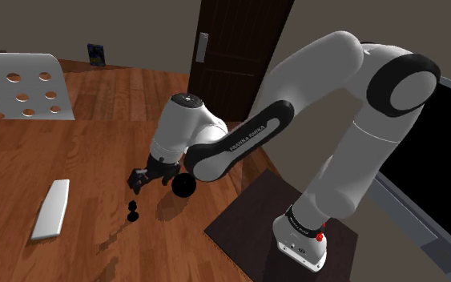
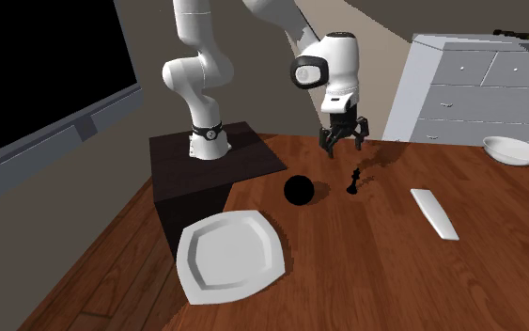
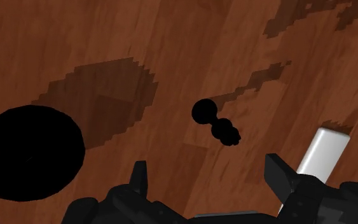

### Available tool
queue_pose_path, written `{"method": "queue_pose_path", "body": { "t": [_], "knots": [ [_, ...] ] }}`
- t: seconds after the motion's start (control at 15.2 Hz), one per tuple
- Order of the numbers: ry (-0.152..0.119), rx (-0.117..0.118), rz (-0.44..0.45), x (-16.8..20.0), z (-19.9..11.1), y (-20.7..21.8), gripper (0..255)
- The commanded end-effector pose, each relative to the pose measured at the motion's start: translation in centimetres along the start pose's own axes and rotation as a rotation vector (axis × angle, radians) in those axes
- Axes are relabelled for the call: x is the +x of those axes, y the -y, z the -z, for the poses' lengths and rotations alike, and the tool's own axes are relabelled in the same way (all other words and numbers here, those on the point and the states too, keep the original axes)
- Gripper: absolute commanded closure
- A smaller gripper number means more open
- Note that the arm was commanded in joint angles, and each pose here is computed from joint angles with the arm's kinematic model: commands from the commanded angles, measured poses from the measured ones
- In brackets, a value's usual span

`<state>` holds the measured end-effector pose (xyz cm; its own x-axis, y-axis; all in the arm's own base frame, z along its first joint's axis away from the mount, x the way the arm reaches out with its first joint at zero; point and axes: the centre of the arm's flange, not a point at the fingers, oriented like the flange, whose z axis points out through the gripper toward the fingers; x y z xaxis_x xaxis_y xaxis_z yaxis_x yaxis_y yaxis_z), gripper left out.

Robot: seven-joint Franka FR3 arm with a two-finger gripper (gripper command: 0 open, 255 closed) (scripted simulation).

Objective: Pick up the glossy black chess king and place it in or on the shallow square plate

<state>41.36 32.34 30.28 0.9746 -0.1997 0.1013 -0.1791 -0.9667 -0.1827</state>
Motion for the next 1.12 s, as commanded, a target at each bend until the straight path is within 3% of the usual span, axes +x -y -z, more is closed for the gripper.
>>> {"method": "queue_pose_path", "body": {
  "t": [0.0,0.66,1.06],
  "knots": [
    [-0.011,0.006,-0.007,0.4,-2.1,1.6,0],
    [-0.021,0.013,-0.014,0.9,-8.2,3.5,0],
    [-0.021,0.013,-0.014,0.9,-8.2,3.5,0]
  ]
}}
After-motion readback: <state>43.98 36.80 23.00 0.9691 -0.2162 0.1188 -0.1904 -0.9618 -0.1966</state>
